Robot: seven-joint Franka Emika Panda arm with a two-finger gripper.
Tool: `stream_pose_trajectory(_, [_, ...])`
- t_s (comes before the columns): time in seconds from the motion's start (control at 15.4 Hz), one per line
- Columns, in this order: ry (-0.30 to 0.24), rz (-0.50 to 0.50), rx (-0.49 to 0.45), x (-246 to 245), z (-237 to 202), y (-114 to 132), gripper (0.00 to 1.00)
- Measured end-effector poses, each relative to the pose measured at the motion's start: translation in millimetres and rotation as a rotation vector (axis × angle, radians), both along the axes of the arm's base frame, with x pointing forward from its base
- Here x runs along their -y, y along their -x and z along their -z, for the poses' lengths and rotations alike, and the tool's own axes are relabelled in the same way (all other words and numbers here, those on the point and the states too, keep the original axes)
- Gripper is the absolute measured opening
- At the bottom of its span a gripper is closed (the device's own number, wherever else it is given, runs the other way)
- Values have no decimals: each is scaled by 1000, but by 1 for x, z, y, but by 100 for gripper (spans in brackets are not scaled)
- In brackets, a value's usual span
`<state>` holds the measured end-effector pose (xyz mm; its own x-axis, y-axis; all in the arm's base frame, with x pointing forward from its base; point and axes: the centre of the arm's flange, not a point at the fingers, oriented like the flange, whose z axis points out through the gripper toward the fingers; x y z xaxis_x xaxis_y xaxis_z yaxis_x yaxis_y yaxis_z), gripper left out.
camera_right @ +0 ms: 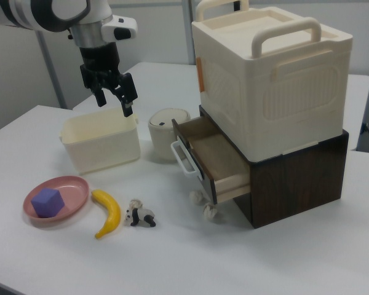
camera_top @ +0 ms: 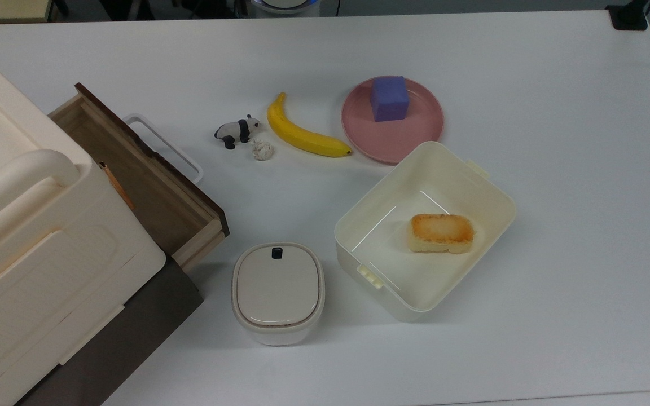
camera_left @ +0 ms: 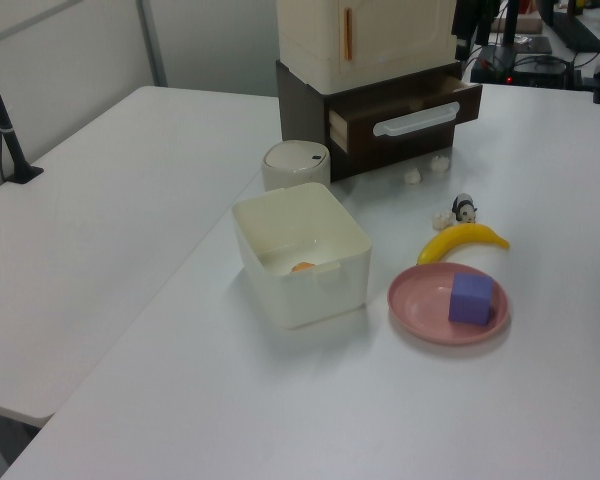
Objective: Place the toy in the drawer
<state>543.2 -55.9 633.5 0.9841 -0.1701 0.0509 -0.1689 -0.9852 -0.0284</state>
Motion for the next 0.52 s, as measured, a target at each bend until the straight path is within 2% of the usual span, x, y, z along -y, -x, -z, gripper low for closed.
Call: stream_pose_trajectory(0.52, [0,0,22,0,-2,-2,100])
